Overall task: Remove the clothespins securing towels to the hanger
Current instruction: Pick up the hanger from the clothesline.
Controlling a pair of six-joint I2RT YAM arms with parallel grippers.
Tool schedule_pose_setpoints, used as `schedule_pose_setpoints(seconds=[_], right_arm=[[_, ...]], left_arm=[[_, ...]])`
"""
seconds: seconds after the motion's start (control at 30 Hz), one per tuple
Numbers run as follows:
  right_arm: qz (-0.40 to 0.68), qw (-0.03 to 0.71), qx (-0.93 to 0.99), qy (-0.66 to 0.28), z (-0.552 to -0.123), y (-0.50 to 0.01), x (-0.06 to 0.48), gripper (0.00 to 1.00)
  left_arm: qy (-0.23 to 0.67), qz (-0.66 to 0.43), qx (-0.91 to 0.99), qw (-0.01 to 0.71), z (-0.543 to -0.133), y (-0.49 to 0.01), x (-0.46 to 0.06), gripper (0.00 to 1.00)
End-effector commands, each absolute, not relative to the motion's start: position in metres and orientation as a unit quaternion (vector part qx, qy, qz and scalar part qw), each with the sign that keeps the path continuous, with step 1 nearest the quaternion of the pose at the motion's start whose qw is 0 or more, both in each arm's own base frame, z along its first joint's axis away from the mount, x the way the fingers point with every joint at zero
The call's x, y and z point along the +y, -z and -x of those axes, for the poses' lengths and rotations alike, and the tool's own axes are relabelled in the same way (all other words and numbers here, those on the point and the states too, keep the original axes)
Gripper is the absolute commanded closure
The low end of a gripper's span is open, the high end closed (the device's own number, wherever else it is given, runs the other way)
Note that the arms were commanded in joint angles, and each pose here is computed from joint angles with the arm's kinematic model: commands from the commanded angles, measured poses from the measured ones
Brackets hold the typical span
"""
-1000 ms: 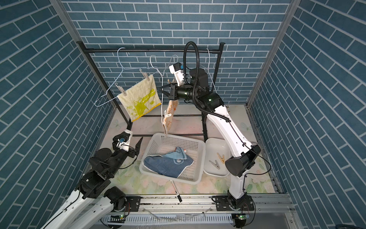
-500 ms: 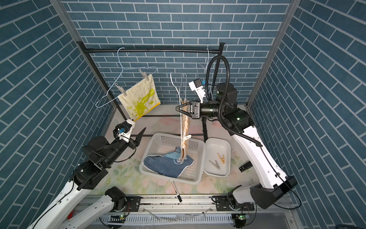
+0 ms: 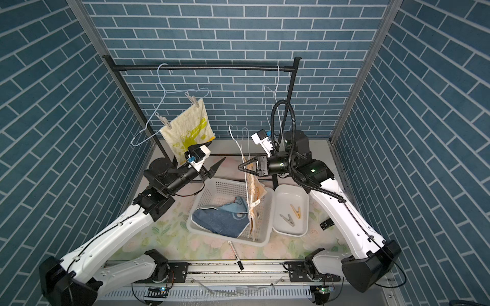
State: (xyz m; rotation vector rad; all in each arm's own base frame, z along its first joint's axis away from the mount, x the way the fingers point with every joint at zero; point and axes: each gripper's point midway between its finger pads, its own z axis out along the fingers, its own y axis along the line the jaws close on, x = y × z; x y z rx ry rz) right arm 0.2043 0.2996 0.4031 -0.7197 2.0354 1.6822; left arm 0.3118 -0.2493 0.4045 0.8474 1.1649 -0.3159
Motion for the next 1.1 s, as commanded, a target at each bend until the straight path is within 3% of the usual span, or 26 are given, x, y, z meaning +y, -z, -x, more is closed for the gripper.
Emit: schedule_pose_setpoints(seconds=[0.0,0.23,0.73,0.83,1.07], right_arm=[[0.287,0.229,0.688,-0.626,-0.189,-0.435,0.295,1.0],[0.286,0.23,0.679,-0.636,-0.189,-0.439,0.296,1.0],[0.281,0.213,0.683,-0.64,-0.194,-0.433,0.303,1.0],[0.281,0.211,0.683,-0.64,-0.196,-0.432,0.304,1.0],[0.28,0.21,0.685,-0.639,-0.198,-0.429,0.306,1.0]], left_arm=[[0.153,-0.381,0.432,0.803,-0.312,-0.455,-0.262,0.22],[0.175,-0.409,0.38,0.811,-0.337,-0.444,-0.298,0.24],[0.196,-0.42,0.346,0.816,-0.36,-0.45,-0.324,0.41],[0.199,-0.425,0.34,0.815,-0.359,-0.454,-0.326,0.48],[0.186,-0.439,0.34,0.811,-0.356,-0.45,-0.326,0.78]])
